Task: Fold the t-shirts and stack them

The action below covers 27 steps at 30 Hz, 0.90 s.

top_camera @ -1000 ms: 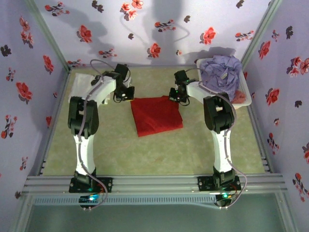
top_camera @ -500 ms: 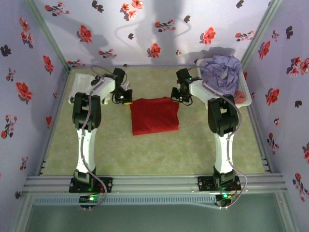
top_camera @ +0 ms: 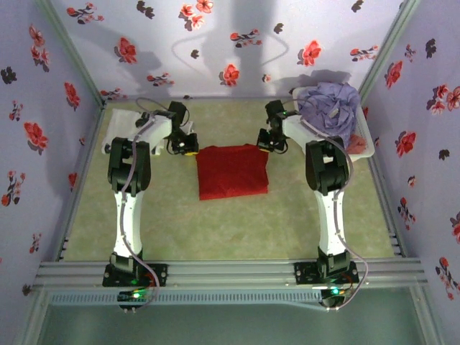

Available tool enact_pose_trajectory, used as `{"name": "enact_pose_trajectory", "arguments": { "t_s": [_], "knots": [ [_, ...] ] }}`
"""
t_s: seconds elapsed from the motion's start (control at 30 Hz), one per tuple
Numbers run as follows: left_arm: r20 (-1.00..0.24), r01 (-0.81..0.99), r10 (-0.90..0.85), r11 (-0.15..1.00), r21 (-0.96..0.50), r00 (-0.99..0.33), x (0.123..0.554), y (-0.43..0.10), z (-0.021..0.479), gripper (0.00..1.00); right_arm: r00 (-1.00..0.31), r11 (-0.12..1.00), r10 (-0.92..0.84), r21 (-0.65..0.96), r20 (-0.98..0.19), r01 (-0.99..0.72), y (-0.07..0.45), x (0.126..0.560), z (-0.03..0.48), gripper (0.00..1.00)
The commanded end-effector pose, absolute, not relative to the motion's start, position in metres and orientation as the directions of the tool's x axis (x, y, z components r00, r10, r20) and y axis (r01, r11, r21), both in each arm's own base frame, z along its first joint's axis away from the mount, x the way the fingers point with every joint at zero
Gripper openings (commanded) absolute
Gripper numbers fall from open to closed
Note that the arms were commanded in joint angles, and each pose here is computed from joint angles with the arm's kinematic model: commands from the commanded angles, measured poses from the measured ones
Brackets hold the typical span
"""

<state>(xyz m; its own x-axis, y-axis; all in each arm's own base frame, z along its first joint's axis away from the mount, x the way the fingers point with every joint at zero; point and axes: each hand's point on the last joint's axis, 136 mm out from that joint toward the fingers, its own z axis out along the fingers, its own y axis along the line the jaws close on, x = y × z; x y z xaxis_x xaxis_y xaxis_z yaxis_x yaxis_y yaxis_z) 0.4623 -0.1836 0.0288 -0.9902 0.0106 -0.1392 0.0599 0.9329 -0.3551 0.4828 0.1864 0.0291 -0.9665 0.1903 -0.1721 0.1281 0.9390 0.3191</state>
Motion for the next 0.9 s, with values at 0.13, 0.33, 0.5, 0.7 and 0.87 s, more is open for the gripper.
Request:
{"name": "enact_pose_trajectory", "arguments": {
  "t_s": [0.13,0.33,0.5,0.7,0.87],
  "knots": [
    [-0.267,0.119,0.010,0.911,-0.396,-0.964,0.464,-0.192,0.099,0.48,-0.965,0.963,0.185,0.229,-0.188,0.140,0.158,0.476,0.059,0.47],
    [-0.345,0.077,-0.096,0.887,-0.456,-0.933,0.448,-0.198,0.159,0.52,-0.958,0.958,0.193,0.253,-0.214,0.136,0.157,0.455,0.096,0.49],
    [-0.290,0.033,-0.134,0.861,-0.508,-0.948,0.426,-0.221,0.136,0.49,-0.960,0.911,0.214,0.391,-0.181,0.129,0.190,0.442,0.091,0.34],
    [-0.215,0.011,-0.124,0.843,-0.538,-0.969,0.406,-0.250,0.080,0.36,-0.968,0.872,0.235,0.458,-0.082,0.173,0.212,0.431,0.050,0.15],
    [-0.129,-0.018,-0.089,0.880,-0.474,-0.988,0.387,-0.240,0.031,0.32,-0.963,0.909,0.269,0.338,-0.030,0.243,0.190,0.418,0.014,0.12]
  ]
}}
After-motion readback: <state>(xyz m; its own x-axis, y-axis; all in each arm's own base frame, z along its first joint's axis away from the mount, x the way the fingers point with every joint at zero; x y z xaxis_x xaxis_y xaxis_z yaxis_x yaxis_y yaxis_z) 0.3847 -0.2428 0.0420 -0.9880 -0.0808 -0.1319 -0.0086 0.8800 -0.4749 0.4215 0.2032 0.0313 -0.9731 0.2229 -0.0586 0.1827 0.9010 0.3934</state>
